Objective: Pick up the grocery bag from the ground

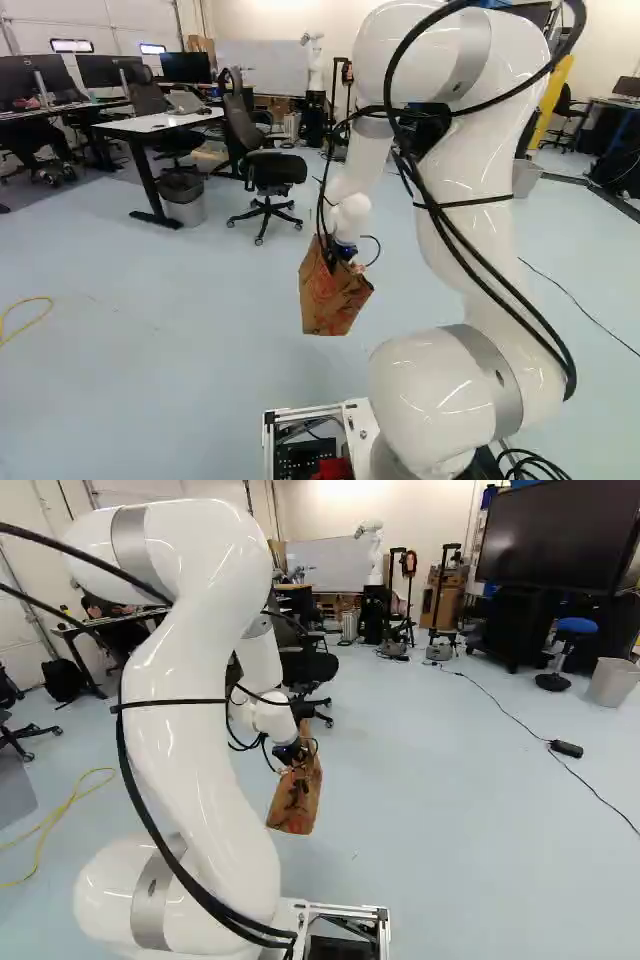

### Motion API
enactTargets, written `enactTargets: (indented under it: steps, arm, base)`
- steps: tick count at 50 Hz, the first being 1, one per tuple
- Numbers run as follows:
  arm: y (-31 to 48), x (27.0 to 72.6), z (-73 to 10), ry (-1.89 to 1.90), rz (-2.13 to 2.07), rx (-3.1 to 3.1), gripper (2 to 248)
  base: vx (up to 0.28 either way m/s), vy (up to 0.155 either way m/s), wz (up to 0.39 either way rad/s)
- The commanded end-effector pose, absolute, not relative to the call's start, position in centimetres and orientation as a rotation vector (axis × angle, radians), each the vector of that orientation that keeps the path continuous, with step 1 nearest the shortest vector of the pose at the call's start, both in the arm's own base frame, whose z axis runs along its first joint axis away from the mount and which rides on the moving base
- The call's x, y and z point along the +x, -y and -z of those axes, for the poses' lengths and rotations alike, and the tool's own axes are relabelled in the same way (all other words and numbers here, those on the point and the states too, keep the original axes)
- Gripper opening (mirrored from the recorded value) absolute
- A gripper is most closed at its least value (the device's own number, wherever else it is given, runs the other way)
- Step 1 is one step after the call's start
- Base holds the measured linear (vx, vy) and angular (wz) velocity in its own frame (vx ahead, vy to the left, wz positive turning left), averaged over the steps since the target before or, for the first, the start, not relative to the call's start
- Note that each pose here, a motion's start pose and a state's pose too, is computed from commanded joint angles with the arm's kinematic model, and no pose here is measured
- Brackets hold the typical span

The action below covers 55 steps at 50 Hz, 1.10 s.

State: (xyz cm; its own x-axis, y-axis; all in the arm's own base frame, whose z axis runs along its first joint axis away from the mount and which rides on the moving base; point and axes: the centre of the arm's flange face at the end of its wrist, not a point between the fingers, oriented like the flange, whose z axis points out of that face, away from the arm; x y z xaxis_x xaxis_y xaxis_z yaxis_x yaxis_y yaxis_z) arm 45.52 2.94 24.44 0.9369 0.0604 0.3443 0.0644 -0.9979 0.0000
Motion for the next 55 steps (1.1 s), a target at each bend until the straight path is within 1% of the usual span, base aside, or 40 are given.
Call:
enactTargets:
  steps: [33, 55]
  arm:
    - [-2.9, 44.8, -25.8, 0.098, 0.593, -3.071, 19]
    - [-2.5, 43.6, -27.3, 0.088, 0.707, -3.046, 19]
  base:
    - [0.000, 0.000, 0.000]
    - [0.000, 0.000, 0.000]
